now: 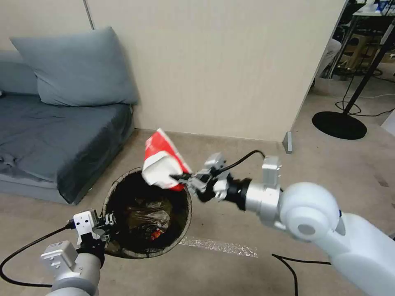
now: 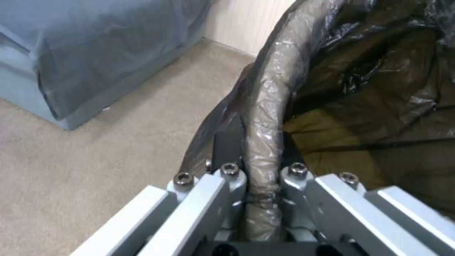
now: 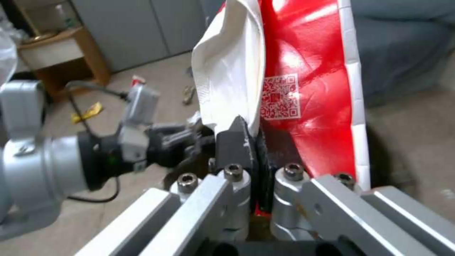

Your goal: Pick up the trash bin, then pick up the garbage from the floor and place it into the trash bin.

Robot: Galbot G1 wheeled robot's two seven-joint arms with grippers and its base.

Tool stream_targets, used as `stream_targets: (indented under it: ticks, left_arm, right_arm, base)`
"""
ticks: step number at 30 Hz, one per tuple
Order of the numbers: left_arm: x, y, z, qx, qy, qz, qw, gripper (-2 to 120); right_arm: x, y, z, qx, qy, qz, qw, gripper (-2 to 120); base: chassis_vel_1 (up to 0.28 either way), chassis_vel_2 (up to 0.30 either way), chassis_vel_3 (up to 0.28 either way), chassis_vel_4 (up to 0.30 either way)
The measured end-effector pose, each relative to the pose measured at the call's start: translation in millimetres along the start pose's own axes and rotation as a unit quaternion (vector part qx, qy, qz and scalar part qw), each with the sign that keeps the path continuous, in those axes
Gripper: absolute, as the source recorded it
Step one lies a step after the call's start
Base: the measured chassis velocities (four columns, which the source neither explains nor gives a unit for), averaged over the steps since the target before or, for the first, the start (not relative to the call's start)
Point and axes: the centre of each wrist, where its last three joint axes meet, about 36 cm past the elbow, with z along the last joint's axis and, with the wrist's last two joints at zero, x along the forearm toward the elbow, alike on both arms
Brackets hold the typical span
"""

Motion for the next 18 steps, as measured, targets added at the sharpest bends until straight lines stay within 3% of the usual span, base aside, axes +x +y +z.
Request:
stream_targets:
  ticks: [18]
  left_arm:
    - [0, -0.7, 0.7, 0.005, 0.001, -0.002, 1.0, 3]
  right_arm:
    - [-32, 8, 35, 0.0, 0.046, -0.004, 0.999, 0]
  base:
    - [0.0, 0.0, 0.0, 0.0]
